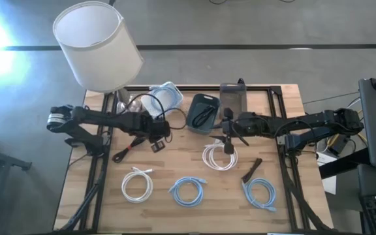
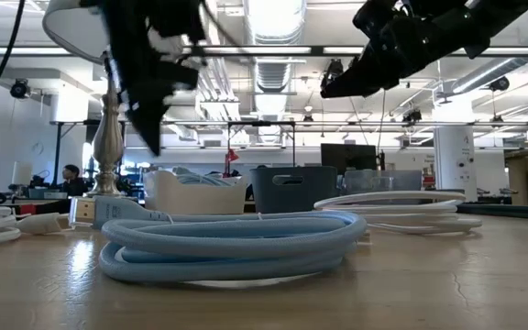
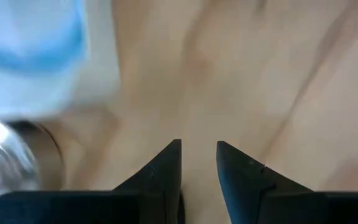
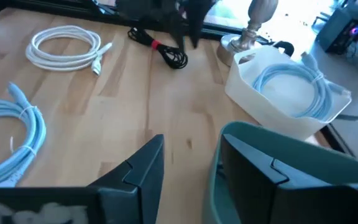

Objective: Pick & Place USB Port
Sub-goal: Put the left black cable into the blue bin, then put the black cable into the blue bin

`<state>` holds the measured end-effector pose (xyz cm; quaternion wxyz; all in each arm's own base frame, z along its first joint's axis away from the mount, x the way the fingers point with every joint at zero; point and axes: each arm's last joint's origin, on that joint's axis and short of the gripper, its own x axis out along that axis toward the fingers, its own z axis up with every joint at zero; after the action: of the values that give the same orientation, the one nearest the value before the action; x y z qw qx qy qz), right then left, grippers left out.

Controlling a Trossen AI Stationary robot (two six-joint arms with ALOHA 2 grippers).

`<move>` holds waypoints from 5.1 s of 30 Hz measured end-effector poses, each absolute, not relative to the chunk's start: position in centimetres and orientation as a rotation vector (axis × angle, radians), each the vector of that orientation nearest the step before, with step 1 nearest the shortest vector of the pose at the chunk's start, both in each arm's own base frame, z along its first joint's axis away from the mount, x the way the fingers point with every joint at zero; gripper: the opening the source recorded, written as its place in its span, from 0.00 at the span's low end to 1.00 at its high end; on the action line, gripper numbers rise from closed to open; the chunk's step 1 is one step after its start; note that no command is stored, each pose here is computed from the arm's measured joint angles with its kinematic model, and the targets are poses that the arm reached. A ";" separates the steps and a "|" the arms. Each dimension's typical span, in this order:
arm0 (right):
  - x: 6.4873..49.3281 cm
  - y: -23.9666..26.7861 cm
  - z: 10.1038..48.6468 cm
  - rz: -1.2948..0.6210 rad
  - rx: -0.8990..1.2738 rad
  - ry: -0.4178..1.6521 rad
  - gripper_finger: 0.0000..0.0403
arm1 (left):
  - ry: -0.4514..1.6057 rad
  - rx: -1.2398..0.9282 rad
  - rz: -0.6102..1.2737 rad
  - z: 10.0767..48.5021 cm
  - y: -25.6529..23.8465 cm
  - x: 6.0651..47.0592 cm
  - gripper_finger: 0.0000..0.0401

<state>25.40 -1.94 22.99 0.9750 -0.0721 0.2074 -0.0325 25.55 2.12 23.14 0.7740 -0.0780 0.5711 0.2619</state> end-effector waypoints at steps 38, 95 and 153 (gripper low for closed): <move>26.0 -2.1 24.7 -0.056 -0.235 0.371 0.44 | 1.534 -0.353 0.736 14.0 1.4 18.9 0.23; 25.5 -2.0 23.5 -0.089 -0.048 0.472 0.43 | 0.462 -0.223 0.623 23.1 11.0 41.5 0.08; 19.6 9.4 18.4 0.131 0.273 1.046 0.44 | 0.726 -0.180 0.535 21.0 11.9 41.6 0.32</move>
<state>19.65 9.42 18.38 0.8553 0.1298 0.4977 0.0622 41.57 11.94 21.00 0.8961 -0.0869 0.3504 0.2581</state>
